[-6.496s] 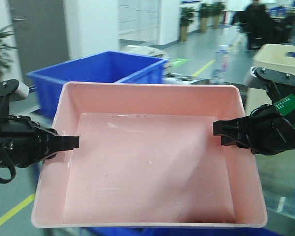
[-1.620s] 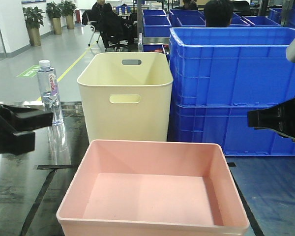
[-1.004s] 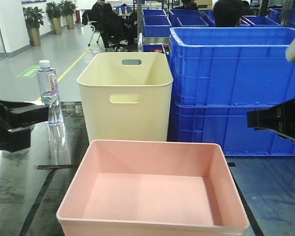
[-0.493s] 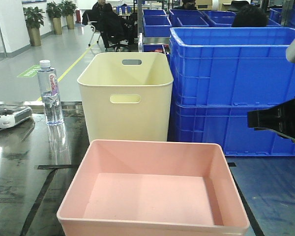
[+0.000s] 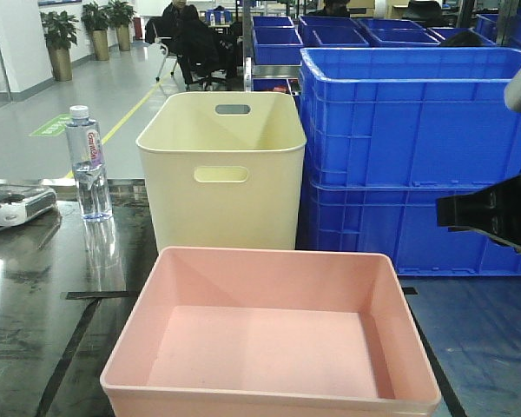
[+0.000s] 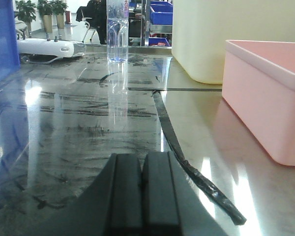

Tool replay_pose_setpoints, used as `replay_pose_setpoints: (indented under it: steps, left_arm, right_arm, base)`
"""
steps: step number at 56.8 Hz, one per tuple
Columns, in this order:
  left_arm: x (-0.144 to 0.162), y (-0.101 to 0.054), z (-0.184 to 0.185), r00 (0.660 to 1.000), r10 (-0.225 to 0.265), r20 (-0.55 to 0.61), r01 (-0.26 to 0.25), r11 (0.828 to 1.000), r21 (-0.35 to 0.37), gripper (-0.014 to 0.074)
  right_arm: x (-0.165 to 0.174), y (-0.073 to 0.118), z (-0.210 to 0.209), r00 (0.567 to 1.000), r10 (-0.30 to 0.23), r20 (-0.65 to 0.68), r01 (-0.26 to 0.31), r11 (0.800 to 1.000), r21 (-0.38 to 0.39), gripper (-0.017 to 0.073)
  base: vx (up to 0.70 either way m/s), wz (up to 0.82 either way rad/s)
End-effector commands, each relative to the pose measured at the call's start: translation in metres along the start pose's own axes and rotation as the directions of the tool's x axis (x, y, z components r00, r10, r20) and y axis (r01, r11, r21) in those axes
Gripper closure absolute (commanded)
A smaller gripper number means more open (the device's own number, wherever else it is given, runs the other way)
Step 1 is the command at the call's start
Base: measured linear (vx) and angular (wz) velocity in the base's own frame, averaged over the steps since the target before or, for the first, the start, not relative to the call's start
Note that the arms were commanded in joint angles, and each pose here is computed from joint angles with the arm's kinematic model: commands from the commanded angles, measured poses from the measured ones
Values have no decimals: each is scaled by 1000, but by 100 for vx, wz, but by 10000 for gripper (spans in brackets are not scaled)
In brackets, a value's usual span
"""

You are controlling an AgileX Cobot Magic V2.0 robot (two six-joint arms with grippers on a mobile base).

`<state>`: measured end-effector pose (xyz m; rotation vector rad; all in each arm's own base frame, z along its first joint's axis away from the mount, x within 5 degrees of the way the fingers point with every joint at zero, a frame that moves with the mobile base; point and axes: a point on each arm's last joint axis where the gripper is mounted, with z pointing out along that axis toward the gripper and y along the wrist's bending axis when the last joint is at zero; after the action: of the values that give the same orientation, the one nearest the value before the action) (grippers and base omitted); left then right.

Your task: Grab pink bin and stack on right shelf

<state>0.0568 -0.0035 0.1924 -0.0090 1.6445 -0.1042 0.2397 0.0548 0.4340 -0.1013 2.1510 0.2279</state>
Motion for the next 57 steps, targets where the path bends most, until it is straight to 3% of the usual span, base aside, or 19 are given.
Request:
replay_pose_setpoints:
  steps: [1, 31, 37, 41, 51, 53, 57]
  left_arm:
    - [-3, 0, 2, 999, -11, 44, 11, 1000, 2, 601]
    - [-1, 0, 2, 1000, -11, 24, 11, 1000, 0, 601]
    - [-1, 0, 2, 1000, -11, 24, 11, 1000, 0, 601]
    - [-1, 0, 2, 1000, -11, 24, 11, 1000, 0, 601]
    - [-1, 0, 2, 1000, -11, 24, 11, 1000, 0, 601]
    - [-1, 0, 2, 1000, -11, 24, 11, 1000, 0, 601]
    - [-1, 0, 2, 1000, -11, 24, 11, 1000, 0, 601]
  right_arm:
    - [-15, 2, -16, 992, -4, 123, 5, 1000, -15, 572]
    - [-14, 2, -16, 993, -6, 121, 8, 1000, -12, 572]
    - [-7, -3, -29, 981, -97, 168, 91, 995, 42, 571]
    - [9, -8, -43, 962, -139, 236, 124, 989, 75, 571]
    - [87, -35, -60, 892, -81, 445, 21, 990, 139, 571]
    - [105, -39, -58, 880, -94, 466, 21, 987, 159, 571]
    - [143, -45, -62, 839, -181, 513, 65, 970, 235, 571]
  base:
    - [0, 0]
    - [0, 0]
    - [0, 0]
    - [0, 0]
    - [0, 0]
    - [0, 0]
    - [0, 0]
